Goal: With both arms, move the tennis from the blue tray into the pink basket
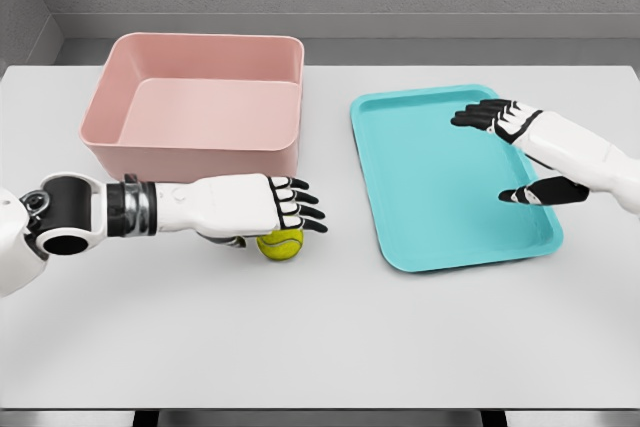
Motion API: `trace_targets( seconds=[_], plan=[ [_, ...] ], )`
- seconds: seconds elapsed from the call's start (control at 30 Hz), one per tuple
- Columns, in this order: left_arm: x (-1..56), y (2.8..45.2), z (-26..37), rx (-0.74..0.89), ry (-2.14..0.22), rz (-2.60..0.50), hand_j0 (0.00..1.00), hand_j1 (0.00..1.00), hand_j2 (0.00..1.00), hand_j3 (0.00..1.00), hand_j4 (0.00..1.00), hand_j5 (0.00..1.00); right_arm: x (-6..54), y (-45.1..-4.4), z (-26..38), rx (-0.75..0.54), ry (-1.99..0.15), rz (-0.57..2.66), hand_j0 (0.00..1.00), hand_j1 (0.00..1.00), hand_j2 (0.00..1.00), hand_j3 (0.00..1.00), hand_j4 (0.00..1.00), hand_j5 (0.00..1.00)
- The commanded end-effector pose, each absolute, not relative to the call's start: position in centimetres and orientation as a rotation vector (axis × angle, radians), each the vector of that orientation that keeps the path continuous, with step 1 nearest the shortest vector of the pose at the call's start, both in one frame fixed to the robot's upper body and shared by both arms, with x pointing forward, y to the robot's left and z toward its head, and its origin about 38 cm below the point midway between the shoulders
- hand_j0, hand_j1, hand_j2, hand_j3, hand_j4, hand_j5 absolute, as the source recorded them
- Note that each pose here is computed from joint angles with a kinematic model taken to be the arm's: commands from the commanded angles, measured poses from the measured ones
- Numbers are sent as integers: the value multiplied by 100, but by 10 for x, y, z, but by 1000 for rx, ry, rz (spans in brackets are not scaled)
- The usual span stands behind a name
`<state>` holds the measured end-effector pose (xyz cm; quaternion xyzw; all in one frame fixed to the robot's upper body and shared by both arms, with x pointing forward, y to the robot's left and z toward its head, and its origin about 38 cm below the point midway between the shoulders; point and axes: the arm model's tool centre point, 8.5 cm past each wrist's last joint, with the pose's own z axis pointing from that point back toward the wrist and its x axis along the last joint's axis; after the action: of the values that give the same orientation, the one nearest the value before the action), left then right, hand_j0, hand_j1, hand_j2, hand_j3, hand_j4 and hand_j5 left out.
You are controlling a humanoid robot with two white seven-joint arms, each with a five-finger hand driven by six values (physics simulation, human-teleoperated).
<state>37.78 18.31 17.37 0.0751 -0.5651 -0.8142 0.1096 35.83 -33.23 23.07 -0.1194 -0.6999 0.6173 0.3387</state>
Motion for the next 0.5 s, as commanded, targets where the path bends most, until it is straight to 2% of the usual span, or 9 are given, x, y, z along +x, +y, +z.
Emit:
trace_targets(
  seconds=[0.0, 0.47],
  plan=[
    [379, 184, 171, 213, -1654, -2386, 100, 100, 100, 100, 100, 100, 359, -332, 232, -307, -1828, 1600, 100, 100, 100, 100, 100, 100],
    [380, 173, 163, 192, -1655, -2391, 100, 100, 100, 100, 100, 100, 358, -333, 231, -308, -1824, 1602, 100, 100, 100, 100, 100, 100]
  ],
)
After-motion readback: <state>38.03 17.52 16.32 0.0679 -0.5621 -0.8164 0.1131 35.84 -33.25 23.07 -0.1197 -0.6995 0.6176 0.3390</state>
